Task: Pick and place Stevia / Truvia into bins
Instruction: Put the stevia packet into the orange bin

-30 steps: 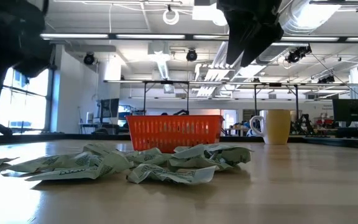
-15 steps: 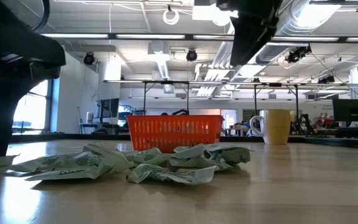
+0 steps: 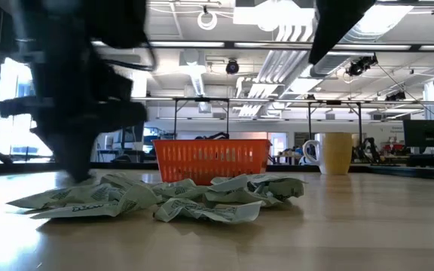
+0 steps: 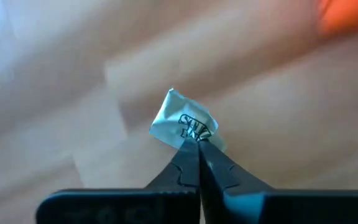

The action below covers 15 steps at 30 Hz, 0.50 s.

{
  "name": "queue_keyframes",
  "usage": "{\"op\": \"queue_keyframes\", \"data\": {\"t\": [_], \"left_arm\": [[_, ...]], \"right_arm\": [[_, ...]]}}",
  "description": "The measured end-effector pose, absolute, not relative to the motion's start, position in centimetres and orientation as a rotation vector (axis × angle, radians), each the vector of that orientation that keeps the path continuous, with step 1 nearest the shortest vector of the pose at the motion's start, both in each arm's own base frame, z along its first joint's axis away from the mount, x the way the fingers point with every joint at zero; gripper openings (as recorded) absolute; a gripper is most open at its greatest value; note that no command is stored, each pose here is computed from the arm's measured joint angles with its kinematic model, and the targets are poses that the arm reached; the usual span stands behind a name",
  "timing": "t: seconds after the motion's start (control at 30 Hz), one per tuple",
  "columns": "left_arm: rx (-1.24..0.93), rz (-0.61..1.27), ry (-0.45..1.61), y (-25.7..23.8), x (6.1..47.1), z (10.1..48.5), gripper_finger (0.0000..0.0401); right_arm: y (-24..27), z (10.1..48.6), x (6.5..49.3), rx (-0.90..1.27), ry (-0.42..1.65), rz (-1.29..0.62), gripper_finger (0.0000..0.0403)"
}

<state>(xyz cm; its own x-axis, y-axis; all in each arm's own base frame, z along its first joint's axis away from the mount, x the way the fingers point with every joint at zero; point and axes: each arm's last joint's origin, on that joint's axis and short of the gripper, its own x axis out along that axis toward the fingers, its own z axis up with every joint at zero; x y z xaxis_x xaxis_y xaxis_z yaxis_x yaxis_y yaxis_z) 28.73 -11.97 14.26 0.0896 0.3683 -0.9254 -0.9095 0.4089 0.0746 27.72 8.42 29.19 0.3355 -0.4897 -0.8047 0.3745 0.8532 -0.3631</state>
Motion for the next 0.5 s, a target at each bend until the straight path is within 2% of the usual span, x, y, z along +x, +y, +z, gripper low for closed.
{"op": "queue_keyframes", "data": {"t": [0.1, 0.2, 0.33, 0.5], "left_arm": [[-0.589, 0.965, 1.065, -10.9, 30.7, 17.6, 0.0039], [-0.499, 0.879, 1.043, -10.1, 32.5, 20.7, 0.0022], [-0.395, 0.786, 0.964, -8.7, 34.7, 25.4, 0.002], [-0.401, 0.666, 0.964, -5.2, 36.8, 26.3, 0.0028]], "right_arm": [[8.9, 30.0, 26.4, -0.107, 1.07, -0.598, 0.0309], [9.3, 30.6, 25.1, -0.096, 1.054, -0.635, 0.0309], [9.7, 31.1, 23.9, -0.075, 1.037, -0.666, 0.0309], [10.3, 31.0, 23.6, -0.033, 1.043, -0.647, 0.0309]]}}
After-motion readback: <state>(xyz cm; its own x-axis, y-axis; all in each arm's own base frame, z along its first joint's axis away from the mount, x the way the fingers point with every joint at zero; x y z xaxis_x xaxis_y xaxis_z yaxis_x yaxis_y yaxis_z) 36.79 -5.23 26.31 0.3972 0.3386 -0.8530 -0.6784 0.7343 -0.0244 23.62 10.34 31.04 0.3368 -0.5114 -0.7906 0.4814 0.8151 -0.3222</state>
